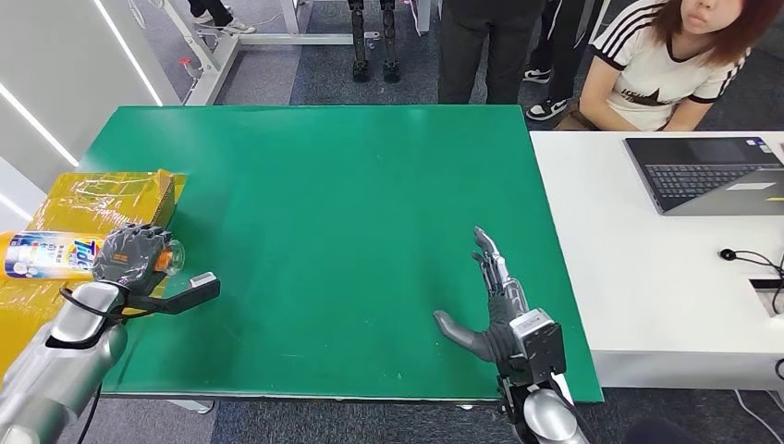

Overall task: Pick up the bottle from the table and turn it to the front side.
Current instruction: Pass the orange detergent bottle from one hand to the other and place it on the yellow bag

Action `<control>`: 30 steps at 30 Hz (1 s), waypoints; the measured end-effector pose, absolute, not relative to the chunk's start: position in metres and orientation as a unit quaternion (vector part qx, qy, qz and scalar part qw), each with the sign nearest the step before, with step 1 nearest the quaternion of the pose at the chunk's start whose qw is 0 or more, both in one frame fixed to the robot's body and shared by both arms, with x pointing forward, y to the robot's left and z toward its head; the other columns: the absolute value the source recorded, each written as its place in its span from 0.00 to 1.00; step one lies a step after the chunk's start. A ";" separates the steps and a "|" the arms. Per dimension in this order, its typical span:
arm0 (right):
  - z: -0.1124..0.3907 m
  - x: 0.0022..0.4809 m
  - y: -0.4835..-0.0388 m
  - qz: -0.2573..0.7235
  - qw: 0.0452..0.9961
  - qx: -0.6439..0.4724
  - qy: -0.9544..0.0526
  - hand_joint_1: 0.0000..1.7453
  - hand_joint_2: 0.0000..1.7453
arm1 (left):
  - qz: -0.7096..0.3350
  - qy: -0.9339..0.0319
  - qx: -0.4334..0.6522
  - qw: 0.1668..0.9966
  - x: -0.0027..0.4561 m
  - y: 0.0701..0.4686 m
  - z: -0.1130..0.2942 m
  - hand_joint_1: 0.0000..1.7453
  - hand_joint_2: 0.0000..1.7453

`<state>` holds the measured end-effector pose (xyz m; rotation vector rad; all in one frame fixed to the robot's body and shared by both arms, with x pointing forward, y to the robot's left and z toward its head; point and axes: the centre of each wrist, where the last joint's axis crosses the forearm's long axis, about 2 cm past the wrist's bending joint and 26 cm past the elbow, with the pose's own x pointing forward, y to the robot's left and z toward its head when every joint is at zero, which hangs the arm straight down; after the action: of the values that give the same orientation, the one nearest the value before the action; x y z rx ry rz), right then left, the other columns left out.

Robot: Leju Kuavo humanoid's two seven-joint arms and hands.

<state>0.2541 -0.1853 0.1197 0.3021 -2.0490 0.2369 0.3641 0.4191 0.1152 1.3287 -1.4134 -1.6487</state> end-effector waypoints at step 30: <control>0.117 0.257 -0.185 0.103 0.504 0.122 -0.849 0.00 1.00 | -0.585 -0.592 0.413 0.370 0.361 0.413 0.104 1.00 1.00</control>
<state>0.2570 -0.1850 0.1168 0.2946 -2.0486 0.2483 0.3610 0.4134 0.1042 1.0583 -1.5181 -1.5019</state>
